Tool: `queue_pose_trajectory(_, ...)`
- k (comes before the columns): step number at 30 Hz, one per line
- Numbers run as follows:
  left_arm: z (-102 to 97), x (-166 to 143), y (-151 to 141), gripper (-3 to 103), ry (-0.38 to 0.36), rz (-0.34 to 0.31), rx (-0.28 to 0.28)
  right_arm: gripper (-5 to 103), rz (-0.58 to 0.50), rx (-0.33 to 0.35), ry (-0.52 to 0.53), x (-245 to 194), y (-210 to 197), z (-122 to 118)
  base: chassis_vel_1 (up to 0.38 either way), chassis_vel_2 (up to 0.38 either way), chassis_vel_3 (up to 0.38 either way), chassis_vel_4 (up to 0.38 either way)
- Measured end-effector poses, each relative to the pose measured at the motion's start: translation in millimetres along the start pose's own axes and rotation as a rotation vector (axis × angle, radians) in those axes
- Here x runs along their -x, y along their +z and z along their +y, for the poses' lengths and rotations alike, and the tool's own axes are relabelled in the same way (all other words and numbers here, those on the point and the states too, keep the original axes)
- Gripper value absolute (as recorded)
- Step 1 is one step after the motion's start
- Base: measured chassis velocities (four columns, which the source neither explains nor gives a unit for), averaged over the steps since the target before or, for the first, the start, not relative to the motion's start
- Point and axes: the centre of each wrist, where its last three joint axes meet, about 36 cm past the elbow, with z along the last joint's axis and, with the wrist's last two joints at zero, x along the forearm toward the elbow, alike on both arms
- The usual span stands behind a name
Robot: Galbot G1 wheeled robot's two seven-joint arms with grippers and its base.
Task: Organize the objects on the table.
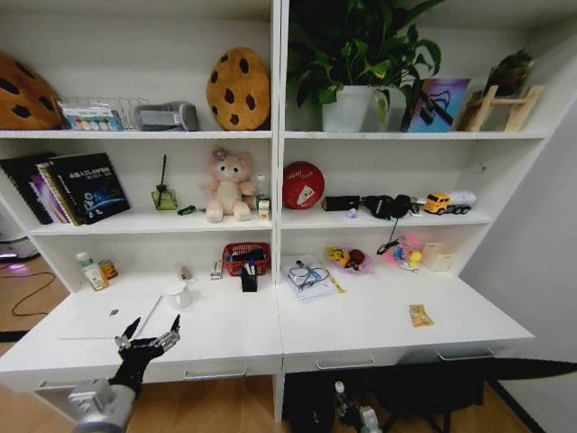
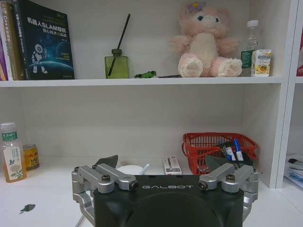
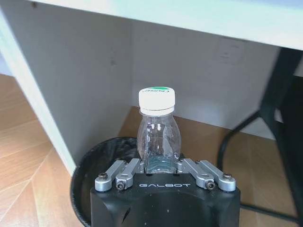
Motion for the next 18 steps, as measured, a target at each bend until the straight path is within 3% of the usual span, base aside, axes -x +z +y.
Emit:
queue_pose_trajectory(7,0.0,0.0,0.0,100,0.000,0.000,0.000,25,-0.018,-0.088,-0.024,30.1,-19.0,1.1,0.000,0.000,0.000,0.000)
queue_pose_trajectory(18,0.0,0.0,0.0,100,0.000,0.000,0.000,25,-0.046,-0.139,-0.042,57.2,-35.8,11.6,0.000,0.000,0.000,0.000)
